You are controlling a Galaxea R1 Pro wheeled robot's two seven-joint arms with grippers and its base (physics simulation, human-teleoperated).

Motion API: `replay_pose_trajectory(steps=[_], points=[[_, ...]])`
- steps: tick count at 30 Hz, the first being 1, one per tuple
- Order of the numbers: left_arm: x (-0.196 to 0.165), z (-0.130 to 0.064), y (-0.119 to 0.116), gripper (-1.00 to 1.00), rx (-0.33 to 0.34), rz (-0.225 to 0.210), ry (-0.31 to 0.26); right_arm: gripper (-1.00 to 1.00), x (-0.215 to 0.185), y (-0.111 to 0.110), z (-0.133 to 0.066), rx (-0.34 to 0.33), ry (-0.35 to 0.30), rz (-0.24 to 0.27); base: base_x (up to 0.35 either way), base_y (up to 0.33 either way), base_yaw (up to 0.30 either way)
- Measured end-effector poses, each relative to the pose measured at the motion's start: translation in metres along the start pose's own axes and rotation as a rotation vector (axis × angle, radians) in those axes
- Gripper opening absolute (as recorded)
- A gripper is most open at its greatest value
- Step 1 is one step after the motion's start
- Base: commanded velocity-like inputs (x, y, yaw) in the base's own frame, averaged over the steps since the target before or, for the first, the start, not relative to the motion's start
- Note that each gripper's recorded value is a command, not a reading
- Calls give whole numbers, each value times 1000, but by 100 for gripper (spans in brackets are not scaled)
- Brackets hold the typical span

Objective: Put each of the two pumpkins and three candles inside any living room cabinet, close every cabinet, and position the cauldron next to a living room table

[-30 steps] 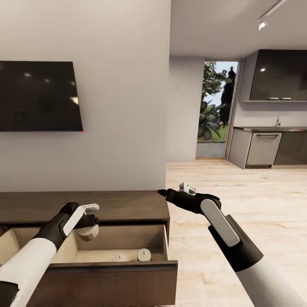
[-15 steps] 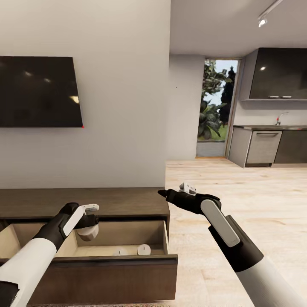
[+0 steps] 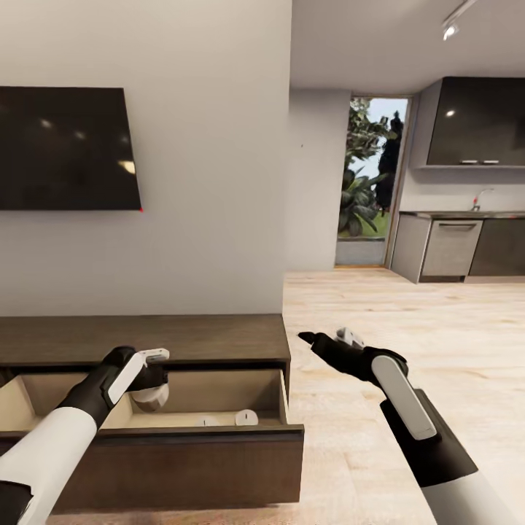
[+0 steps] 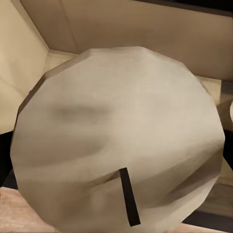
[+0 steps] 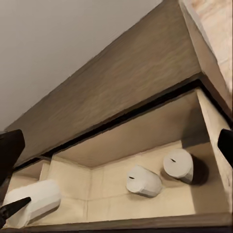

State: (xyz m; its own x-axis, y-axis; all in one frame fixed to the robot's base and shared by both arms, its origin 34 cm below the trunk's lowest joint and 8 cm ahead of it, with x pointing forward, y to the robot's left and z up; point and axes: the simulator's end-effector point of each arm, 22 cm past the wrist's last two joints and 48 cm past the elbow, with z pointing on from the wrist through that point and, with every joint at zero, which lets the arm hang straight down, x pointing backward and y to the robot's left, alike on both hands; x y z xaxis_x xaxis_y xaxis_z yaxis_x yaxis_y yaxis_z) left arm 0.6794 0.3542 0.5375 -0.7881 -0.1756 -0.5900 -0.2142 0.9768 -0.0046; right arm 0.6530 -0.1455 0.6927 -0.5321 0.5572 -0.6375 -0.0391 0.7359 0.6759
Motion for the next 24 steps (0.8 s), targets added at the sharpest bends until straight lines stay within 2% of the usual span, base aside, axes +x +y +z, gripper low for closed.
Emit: replay_pose_trajectory(steps=[3,9,18,24], points=[[2,6,0,-100,-2,-1,3,100,-2,-19,1,21,-6,44,0,0,0],[9,19,0,-100,-7,0,18,100,5,-34,9,39,7,71,0,0,0],[9,19,0,-100,-6,-1,15,100,4,-35,8,41,6,74,3,0,0],[8,19,0,-100,-6,-1,14,100,4,-35,8,41,5,74,113,0,0]])
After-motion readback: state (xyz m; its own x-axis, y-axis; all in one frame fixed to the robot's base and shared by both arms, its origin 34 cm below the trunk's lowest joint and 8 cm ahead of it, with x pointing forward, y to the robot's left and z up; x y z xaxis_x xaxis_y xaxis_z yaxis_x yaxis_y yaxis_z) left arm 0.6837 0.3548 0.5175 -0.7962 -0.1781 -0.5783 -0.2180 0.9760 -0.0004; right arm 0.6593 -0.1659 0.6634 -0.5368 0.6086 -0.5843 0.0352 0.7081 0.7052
